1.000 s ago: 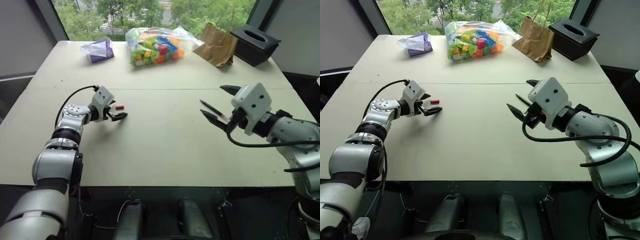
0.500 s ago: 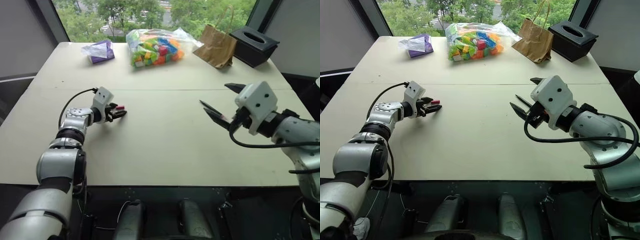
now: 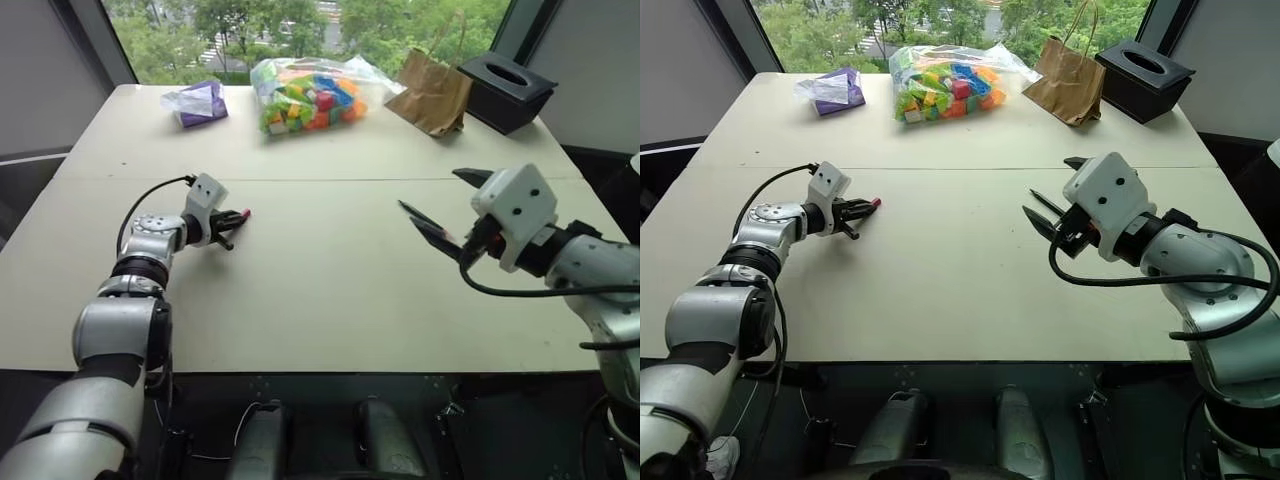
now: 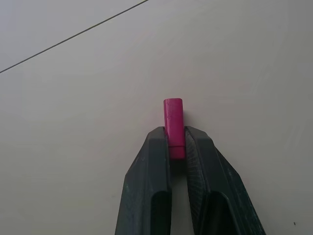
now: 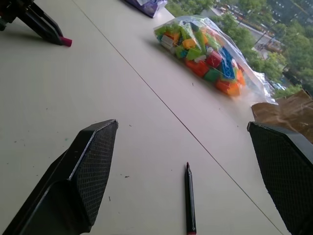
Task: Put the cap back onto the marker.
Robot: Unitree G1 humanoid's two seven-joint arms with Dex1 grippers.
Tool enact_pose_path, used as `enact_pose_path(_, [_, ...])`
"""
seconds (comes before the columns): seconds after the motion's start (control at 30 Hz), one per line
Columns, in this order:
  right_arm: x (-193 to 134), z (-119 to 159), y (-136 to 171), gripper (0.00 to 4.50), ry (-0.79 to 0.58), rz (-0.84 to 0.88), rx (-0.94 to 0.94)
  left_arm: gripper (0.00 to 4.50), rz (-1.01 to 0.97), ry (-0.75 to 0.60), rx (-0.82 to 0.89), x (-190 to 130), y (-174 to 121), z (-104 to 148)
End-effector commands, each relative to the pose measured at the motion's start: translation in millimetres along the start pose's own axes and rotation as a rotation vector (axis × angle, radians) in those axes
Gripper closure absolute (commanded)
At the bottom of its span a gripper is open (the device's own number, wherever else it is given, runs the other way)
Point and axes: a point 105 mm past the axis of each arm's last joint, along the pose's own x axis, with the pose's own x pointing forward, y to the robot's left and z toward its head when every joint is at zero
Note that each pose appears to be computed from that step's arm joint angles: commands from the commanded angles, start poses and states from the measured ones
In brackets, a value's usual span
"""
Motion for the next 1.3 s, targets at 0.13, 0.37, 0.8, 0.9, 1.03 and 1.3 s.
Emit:
enact_pose_path(0.13, [-3,7,-1,0.11,-0.037,-0.032,-0.013,4.41,-0.151,0.000,0.080,-3,-18,-9])
enact_pose_path(0.37, [7,-24,-15,0.11,-0.008,-0.034,0.075,4.41,-0.267,-0.205,0.198,-8,-33,49])
enact_pose_path(0.8, [55,-71,-39,0.11,0.039,0.229,0.209,4.41,-0.342,-0.341,0.266,-46,-65,79])
enact_pose_path(0.9, [66,-80,-45,0.11,0.046,0.260,0.296,4.41,-0.330,-0.365,0.245,-55,-70,83])
enact_pose_path(1.03, [78,-96,-50,0.11,0.080,0.269,0.375,4.41,-0.289,-0.380,0.232,-64,-74,84])
enact_pose_path(1.3, [84,-133,-53,0.11,0.206,0.220,0.450,4.41,-0.234,-0.373,0.226,-74,-78,78])
